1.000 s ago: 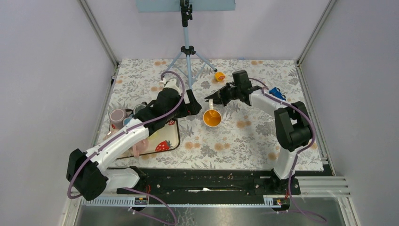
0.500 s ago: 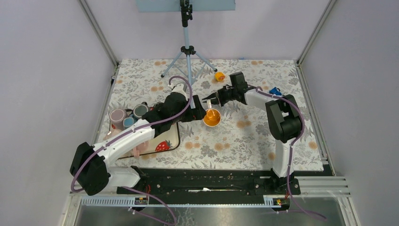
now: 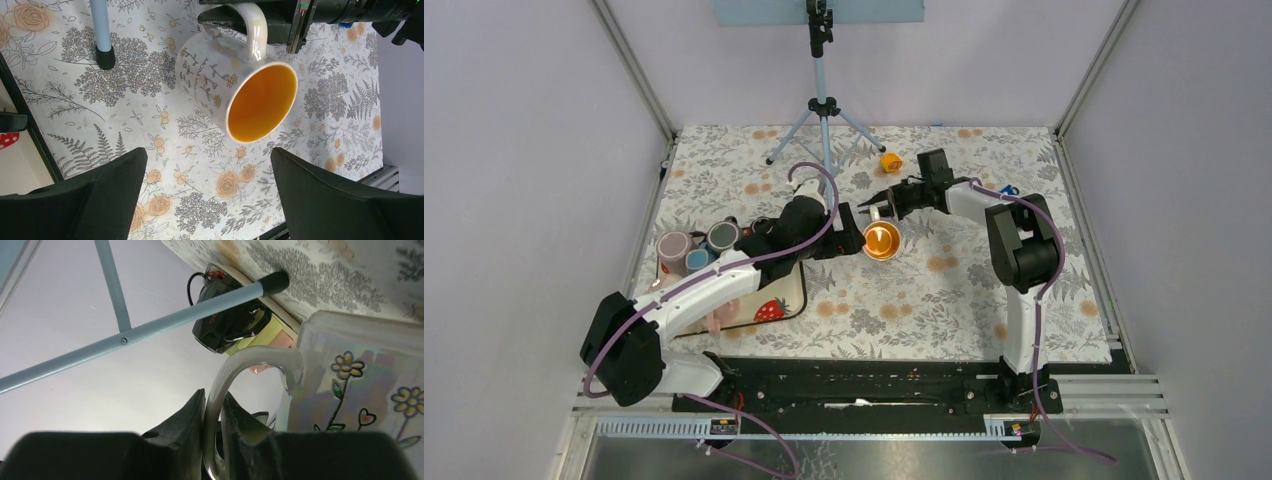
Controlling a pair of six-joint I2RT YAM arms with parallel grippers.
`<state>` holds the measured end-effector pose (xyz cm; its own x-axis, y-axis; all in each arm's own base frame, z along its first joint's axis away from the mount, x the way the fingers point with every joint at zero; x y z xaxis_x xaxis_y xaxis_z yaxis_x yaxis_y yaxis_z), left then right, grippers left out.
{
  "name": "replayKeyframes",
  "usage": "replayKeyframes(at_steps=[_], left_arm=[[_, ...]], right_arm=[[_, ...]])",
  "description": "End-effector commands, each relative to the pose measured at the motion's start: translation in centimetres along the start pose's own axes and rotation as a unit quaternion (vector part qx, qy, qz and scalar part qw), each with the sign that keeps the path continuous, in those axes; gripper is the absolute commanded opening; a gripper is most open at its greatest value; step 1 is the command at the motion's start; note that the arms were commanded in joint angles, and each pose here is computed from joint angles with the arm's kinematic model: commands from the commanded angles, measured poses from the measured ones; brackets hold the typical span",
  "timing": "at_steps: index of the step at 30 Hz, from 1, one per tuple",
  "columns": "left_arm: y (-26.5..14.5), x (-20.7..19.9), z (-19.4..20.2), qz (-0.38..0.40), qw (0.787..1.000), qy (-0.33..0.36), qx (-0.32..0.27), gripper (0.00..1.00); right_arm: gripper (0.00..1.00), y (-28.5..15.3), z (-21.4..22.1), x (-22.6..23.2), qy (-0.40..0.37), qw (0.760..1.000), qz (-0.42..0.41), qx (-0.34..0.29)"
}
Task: Turn the mug right side up
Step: Place the cup at the center of the board.
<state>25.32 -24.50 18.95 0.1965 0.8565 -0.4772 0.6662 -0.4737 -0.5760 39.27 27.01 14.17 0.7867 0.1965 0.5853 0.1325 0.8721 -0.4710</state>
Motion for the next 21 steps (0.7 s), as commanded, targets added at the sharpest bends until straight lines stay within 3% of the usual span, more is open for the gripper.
replayKeyframes(at_steps=[1, 11, 21], left_arm=[[0.1, -0.9, -1.1, 0.015, 0.999, -0.005, -0.028, 0.99], [0.3, -0.8, -1.0, 0.014, 1.0, -0.003, -0.026, 0.99], [0.4, -1.1, -1.2, 0.016, 1.0, -0.002, -0.025, 0.99]], right_arm=[[0.28, -0.5, -1.3, 1.4, -0.025, 0.999, -0.021, -0.004], [0.52, -1.3, -2.8, 1.9, -0.035, 0.999, -0.028, -0.018], [0.57, -2.3, -3.7, 1.8, -0.047, 0.998, -0.025, -0.032]])
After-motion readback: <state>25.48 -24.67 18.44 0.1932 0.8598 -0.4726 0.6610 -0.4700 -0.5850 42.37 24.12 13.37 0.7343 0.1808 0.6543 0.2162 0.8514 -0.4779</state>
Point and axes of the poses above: each gripper's point midway between its finger pads, its own y axis out along the fingers, its own x axis along the line the jaws close on, z = x × y, the point moved 5 cm from there along -y, back along the fingers, and after that the axes turned 3 degrees about y, right-handed, at the moved point
